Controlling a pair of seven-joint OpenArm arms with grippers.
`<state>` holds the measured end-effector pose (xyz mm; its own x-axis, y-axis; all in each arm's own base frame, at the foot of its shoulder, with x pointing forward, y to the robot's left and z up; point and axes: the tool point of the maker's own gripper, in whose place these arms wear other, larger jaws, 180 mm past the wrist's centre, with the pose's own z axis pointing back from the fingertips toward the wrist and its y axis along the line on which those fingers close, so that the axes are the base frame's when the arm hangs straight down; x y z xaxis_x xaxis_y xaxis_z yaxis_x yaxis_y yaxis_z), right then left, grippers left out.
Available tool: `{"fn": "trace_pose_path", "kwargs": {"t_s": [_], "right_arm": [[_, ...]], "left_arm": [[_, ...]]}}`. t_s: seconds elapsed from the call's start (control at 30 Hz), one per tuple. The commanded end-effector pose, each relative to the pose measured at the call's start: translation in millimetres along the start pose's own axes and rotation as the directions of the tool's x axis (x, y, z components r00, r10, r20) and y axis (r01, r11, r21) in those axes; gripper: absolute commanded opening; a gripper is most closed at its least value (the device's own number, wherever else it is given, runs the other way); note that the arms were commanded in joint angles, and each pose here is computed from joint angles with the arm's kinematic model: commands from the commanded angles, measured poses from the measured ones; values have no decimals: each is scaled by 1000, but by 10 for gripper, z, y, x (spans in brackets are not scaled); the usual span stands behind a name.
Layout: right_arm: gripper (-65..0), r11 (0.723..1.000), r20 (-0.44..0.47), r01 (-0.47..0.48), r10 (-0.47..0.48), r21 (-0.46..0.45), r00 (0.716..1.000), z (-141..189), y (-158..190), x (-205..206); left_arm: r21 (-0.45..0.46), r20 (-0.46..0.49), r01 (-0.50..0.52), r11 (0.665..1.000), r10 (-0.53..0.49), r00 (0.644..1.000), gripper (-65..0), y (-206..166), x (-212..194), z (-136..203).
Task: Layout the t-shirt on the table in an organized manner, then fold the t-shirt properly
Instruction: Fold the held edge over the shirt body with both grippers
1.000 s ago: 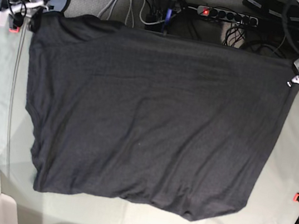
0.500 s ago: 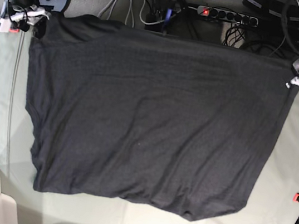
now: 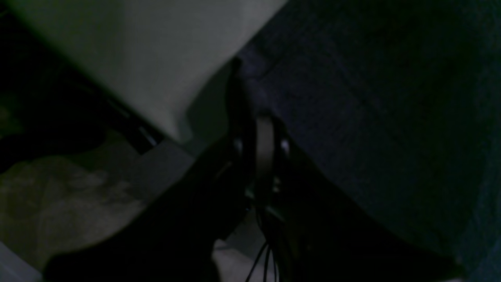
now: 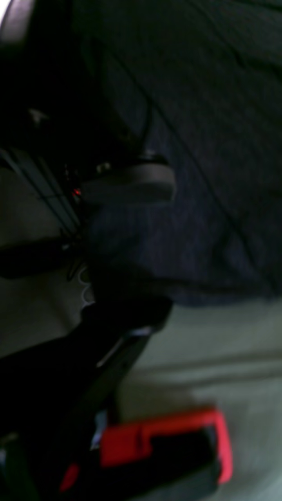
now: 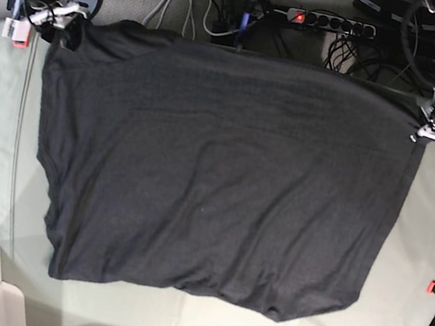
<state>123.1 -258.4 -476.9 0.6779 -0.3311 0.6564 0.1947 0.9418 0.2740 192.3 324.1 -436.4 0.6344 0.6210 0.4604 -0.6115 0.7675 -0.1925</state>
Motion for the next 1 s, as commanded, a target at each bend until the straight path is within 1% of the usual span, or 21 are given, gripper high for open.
{"fn": "trace_pose_path", "kwargs": {"t_s": [0.0,0.13,0.2,0.27,0.43,0.53,0.67,0.83,0.97], "right_arm": [[-278,1000,-101,-18,17,-6,995,26,-1,-226],[-282,1000,-109,-24,26,15,994,-5,70,-245],[-315,999,-112,-30,33,24,993,-17,94,-247],[-371,999,-116,-37,41,36,992,-32,128,-252],[-556,999,-126,-37,41,36,991,-11,126,-292],[-648,999,-124,-37,40,28,991,4,96,-282],[-650,997,-107,-74,76,19,991,25,9,-145],[-650,987,-23,-161,161,15,987,78,70,264],[-650,982,43,-189,190,-18,981,142,42,537]], "left_arm": [[0,35,10,1000,-10,999,-650,2,130,47],[1,34,11,1000,-11,999,-650,6,125,47],[1,34,11,1000,-11,999,-650,6,125,47],[1,34,11,1000,-11,999,-650,6,125,47],[1,34,11,1000,-11,999,-650,6,125,47],[-1,41,10,1000,-10,999,-650,-2,153,51],[-11,76,25,1000,-24,997,-650,-64,256,118],[-28,144,56,998,-51,988,-650,-180,443,264],[-29,156,63,998,-58,986,-650,-194,466,298]]}}
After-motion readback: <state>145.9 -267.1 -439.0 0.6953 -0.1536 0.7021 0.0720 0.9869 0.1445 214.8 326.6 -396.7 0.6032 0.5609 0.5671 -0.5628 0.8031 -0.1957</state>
